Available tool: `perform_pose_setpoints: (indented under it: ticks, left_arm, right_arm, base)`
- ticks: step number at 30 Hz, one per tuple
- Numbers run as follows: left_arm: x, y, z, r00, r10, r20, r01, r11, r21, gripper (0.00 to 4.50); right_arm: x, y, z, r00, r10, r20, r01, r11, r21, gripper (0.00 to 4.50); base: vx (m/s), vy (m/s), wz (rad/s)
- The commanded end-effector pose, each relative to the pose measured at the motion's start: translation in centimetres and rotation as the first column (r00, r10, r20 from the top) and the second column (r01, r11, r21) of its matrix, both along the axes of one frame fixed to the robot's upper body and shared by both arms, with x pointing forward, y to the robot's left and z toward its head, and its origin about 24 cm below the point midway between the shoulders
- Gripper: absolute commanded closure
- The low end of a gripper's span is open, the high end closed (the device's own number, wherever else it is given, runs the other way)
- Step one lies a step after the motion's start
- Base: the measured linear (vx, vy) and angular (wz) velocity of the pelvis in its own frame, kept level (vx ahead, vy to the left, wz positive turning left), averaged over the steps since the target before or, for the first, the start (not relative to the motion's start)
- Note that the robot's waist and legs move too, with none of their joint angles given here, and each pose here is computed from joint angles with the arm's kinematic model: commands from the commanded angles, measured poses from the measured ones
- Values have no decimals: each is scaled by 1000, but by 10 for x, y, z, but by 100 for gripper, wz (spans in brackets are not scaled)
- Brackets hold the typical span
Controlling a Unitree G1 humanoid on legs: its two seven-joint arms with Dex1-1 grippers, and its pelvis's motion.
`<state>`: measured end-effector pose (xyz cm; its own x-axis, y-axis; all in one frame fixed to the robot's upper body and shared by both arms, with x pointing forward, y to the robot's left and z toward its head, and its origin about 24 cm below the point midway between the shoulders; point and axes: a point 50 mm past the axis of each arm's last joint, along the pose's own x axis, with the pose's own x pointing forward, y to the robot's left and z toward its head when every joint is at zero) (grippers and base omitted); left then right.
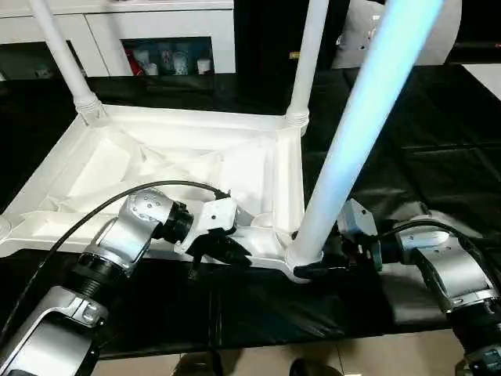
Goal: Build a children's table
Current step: Rotate leg to tighten
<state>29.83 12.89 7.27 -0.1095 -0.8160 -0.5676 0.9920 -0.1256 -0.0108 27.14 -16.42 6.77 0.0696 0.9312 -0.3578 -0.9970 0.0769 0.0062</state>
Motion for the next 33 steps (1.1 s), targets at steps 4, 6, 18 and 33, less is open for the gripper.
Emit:
perform_pose_setpoints:
  ticks: [4, 6, 18, 33]
  left_arm:
    - [3, -15, -5, 996, 93, -12, -94, 995, -28, 450]
    - [6, -17, -5, 989, 150, -4, -150, 988, -39, 450]
    - [22, -77, 7, 780, 624, -54, -619, 756, -214, 450]
    - [6, -72, 2, 856, 517, 7, -511, 847, -144, 450]
  right_arm:
    - [-8, 14, -6, 997, -48, -55, 51, 997, 60, 176]
    - [-8, 18, -9, 994, -90, -56, 94, 993, 65, 176]
    - [17, 99, -20, 762, -622, -179, 647, 742, 175, 177]
    - [22, 79, -11, 714, -693, -99, 692, 680, 242, 52]
  base:
    - [0, 0, 0]
    - [0, 0, 0]
    - [0, 0, 0]
    - [4, 0, 0]
